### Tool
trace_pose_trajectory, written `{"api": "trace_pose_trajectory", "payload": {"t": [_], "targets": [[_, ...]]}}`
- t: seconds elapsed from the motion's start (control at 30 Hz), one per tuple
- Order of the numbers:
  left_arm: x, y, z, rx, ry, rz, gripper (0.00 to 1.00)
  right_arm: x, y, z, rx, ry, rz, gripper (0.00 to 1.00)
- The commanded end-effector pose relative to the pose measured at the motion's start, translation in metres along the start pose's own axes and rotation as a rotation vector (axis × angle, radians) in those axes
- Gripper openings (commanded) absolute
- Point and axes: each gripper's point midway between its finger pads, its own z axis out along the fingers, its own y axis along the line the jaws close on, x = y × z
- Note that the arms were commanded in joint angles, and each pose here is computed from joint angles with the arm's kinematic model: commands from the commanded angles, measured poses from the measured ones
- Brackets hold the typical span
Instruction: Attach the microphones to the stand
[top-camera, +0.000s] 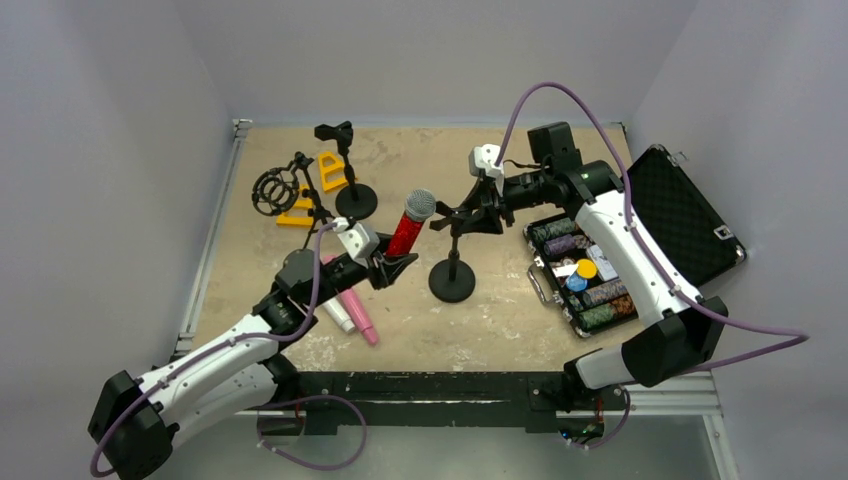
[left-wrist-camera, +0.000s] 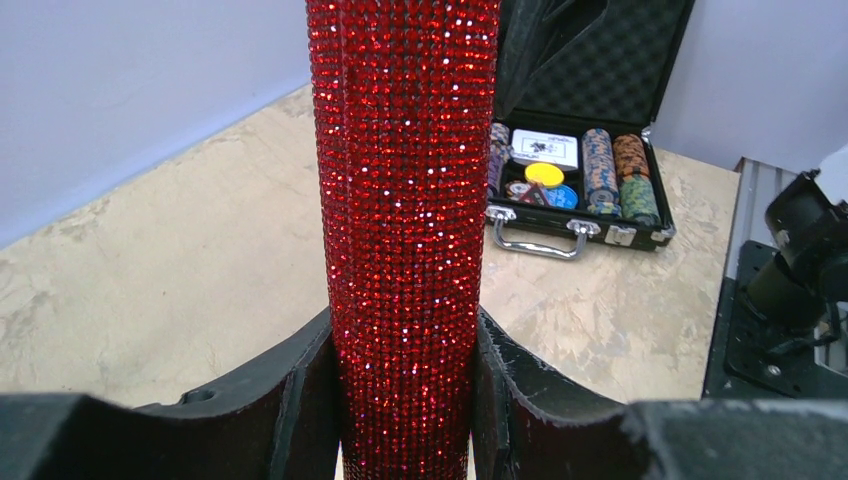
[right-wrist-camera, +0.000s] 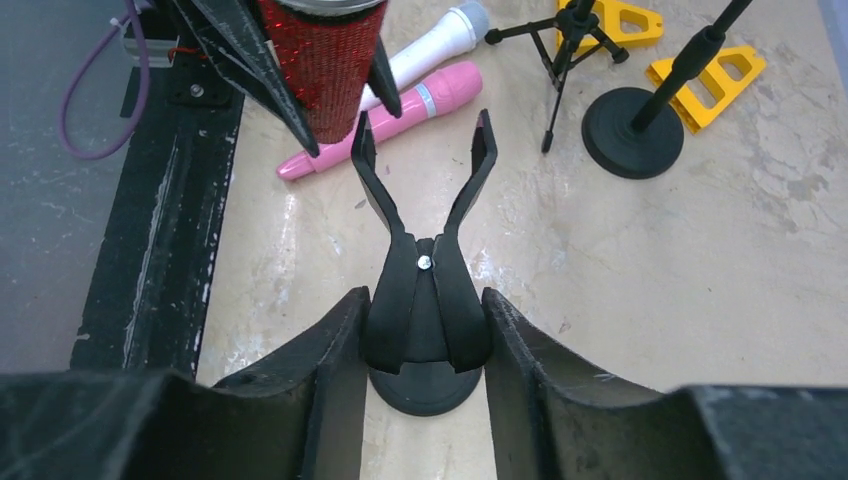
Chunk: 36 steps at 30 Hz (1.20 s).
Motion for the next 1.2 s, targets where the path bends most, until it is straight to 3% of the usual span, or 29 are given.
{"api": "trace_pose_trajectory", "payload": {"t": [0.0, 0.03, 0.1, 0.23, 0.67, 1.07, 1.17], "targets": [[-0.041, 0.013, 0.008, -0.026, -0.17, 0.066, 0.0, -0.008, 0.008, 0.001, -0.049, -0.029, -0.01, 0.25], [-0.041, 0.016, 0.01, -0.028, -0.183, 0.072, 0.0, -0.007, 0.008, 0.001, -0.051, -0.029, -0.009, 0.17], [-0.046, 0.02, 0.015, -0.021, -0.215, 0.086, 0.0, -0.007, 0.009, 0.001, -0.053, -0.031, -0.011, 0.09], [-0.051, 0.02, 0.029, 0.019, -0.238, 0.113, 0.0, -0.008, 0.009, 0.001, -0.055, -0.039, -0.006, 0.06], [-0.052, 0.002, 0.074, 0.205, -0.331, 0.063, 0.0, -0.008, 0.012, 0.005, -0.087, -0.064, 0.026, 0.03], [-0.032, -0.007, 0.087, 0.219, -0.261, -0.004, 0.0, -0.013, 0.015, 0.006, -0.108, -0.09, 0.048, 0.02], [-0.027, -0.004, 0.089, 0.205, -0.25, -0.033, 0.0, -0.013, 0.017, 0.007, -0.116, -0.097, 0.056, 0.1]]}}
